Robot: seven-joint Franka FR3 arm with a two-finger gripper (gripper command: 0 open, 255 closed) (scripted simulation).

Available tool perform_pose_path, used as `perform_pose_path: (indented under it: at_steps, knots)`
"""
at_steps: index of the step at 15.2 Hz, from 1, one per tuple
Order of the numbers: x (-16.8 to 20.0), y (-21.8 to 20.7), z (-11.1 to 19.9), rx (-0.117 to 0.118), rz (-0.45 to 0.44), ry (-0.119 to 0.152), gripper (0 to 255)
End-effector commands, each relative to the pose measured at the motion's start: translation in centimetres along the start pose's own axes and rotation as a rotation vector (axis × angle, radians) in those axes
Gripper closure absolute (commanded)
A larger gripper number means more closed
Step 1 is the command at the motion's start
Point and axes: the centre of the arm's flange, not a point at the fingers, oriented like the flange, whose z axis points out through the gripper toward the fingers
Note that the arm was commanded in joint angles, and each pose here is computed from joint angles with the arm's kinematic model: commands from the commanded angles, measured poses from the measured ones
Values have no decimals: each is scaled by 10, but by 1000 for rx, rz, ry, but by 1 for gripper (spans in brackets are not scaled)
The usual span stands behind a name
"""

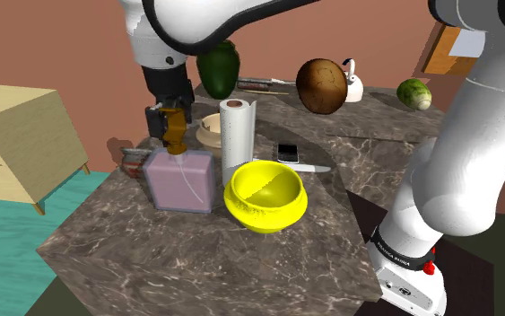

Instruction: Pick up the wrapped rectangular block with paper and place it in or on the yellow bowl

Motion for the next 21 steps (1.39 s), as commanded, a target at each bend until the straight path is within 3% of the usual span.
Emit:
perform_pose_path:
  at_steps: [1, 4, 12, 19, 20, 21]
  knots:
    - [13, -24, 9, -20, -52, -2, 0]
    - [30, -53, 20, -44, -114, -5, 0]
    - [30, -51, 60, -44, -114, -5, 0]
    - [30, -51, 60, -44, -114, -5, 0]
    - [30, -51, 60, -44, -114, -5, 255]
    - [30, -51, 60, -44, -114, -5, 255]
